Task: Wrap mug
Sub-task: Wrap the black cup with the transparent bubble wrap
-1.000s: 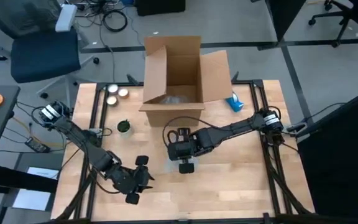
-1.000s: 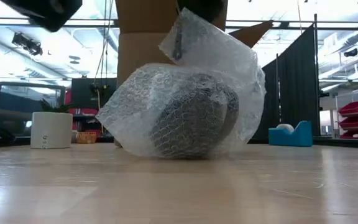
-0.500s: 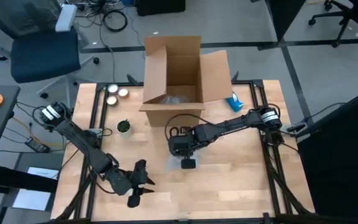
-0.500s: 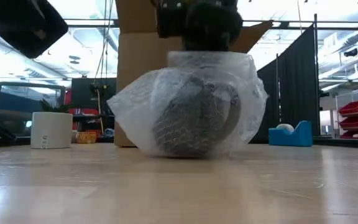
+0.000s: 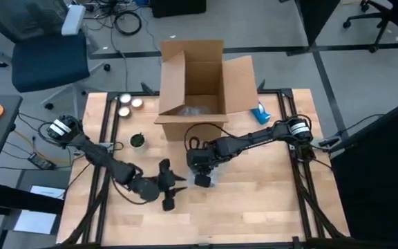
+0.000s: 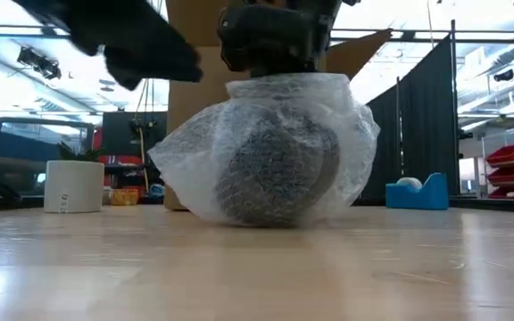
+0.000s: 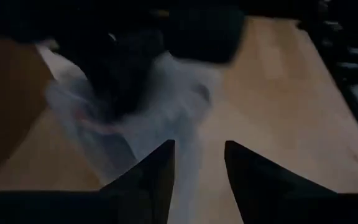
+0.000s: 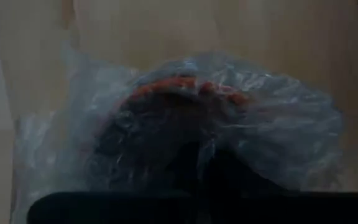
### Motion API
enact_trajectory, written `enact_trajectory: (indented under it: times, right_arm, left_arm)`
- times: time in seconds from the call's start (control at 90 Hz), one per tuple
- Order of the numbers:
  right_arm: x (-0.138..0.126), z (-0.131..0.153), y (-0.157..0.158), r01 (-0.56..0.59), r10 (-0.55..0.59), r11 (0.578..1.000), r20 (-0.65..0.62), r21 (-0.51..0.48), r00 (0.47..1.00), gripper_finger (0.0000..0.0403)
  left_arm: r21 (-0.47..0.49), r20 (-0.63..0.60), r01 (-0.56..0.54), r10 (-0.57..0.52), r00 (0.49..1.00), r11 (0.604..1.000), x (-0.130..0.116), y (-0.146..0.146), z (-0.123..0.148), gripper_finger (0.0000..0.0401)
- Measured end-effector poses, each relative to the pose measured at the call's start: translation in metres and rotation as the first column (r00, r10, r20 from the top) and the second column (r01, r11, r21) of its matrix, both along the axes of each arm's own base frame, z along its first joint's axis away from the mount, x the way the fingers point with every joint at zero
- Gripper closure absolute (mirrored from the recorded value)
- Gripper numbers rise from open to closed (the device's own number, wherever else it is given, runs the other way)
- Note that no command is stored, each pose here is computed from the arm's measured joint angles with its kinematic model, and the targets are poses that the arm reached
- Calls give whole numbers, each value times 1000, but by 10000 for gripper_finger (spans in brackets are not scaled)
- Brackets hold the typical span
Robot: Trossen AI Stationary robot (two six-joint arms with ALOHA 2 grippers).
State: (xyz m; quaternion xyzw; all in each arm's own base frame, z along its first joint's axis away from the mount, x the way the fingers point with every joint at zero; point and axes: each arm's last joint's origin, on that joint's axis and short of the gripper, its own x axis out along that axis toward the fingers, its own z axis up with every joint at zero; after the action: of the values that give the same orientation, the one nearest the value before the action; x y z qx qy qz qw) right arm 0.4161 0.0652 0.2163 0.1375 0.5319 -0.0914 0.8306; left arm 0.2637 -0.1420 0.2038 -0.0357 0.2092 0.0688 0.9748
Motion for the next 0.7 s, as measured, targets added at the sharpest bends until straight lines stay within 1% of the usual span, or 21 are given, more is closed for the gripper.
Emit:
enact_trajectory:
  times: [0.089,0.178,0.267,0.356,0.4,0.556,0.7]
  right_arm:
    - [-1,0,-1,165,-165,984,-9,58,986,403]
    - [-2,-1,-2,309,-306,944,-42,118,951,403]
    - [-6,-3,1,398,-389,906,-91,144,917,403]
    - [-12,-4,10,451,-431,880,-149,148,890,403]
    - [-15,-5,14,467,-443,872,-167,148,881,403]
    - [-16,-5,23,464,-439,873,-167,153,883,403]
    - [-12,-5,13,462,-445,875,-134,146,886,403]
  left_arm:
    - [19,0,-23,23,1000,1000,6,11,1,275]
    - [33,-24,-31,32,999,999,9,20,0,275]
    - [6,-78,-22,22,997,1000,10,29,-3,275]
    - [-23,-131,-11,8,991,1000,10,37,-6,275]
    - [-36,-134,-11,6,991,999,12,41,-6,275]
    - [-39,-59,11,-13,998,999,21,49,1,275]
    - [-12,-10,0,0,1000,1000,27,60,6,275]
